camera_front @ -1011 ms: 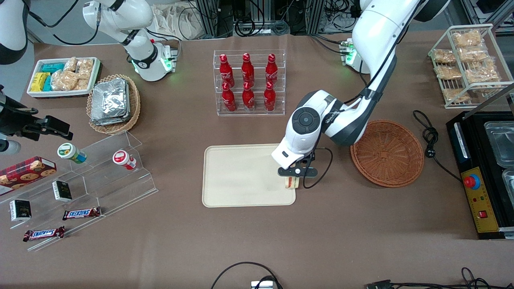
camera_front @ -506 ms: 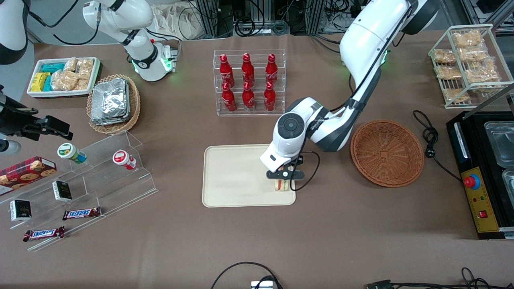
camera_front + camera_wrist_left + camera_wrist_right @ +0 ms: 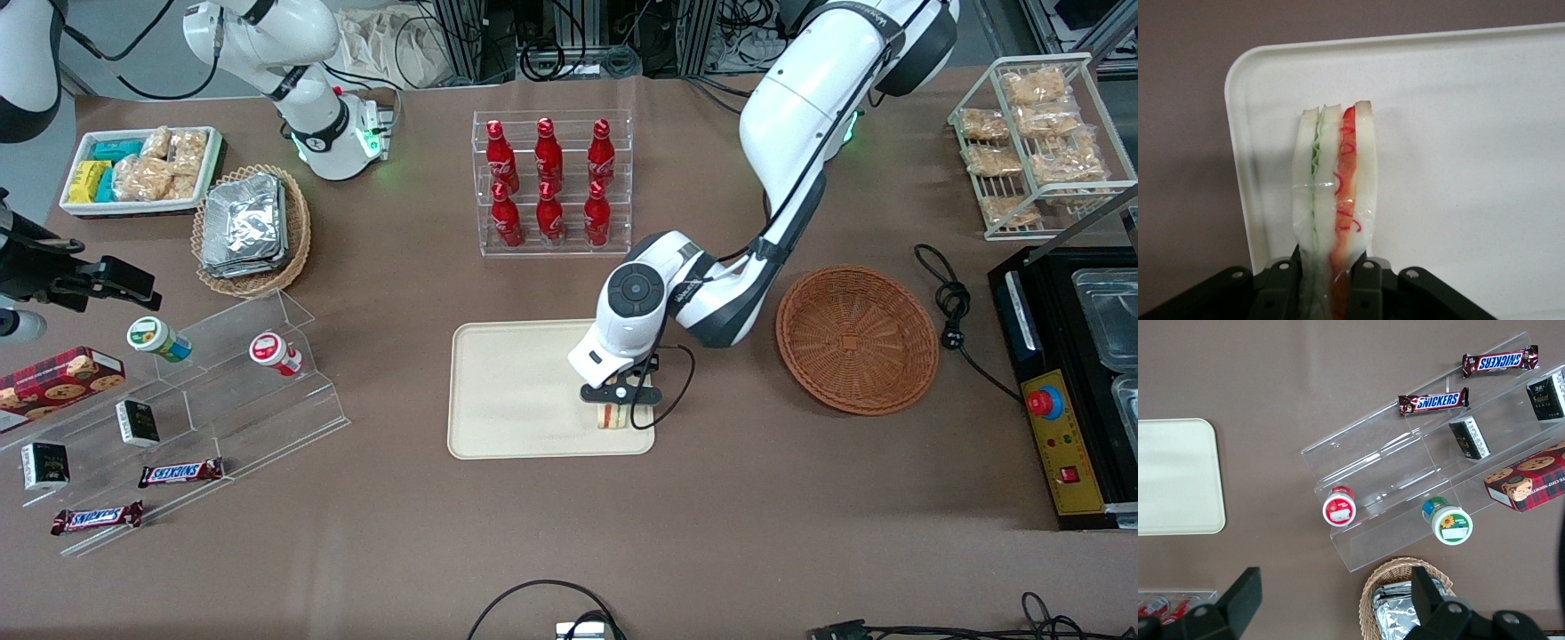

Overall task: Place sandwich from basket to tray
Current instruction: 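Lower the sandwich onto the tray and open the left gripper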

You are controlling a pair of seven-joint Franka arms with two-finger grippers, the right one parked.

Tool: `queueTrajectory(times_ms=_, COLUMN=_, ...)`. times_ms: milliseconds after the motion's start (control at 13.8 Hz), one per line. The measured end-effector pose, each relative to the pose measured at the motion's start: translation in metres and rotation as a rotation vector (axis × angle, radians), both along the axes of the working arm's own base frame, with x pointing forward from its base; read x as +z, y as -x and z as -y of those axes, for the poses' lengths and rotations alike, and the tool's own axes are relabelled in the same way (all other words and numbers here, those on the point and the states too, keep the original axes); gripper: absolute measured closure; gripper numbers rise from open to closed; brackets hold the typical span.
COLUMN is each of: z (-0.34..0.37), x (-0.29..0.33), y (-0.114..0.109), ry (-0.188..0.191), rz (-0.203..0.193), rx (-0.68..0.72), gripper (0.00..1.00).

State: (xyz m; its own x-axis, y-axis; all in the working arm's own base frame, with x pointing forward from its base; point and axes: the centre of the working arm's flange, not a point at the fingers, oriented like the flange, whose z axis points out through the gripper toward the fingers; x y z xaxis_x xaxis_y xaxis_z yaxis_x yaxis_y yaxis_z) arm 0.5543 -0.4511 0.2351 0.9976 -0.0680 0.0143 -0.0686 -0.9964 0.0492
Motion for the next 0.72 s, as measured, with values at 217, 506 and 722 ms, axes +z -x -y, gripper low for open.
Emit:
queueTrajectory(times_ms=217, z=0.0057, x=-0.0032, y=0.0045, ry=-0.002, rz=-0.003, rx=-0.011, gripper=0.72)
queueTrajectory(times_ms=506, z=0.0067, x=-0.0054, y=0.0056, ry=-0.012, rz=0.004, rx=-0.024, gripper=0.54)
queueTrajectory(times_ms=722, z=0.0068, x=-0.0081, y=0.0062, ry=-0.015, rz=0.002, rx=-0.025, gripper=0.26)
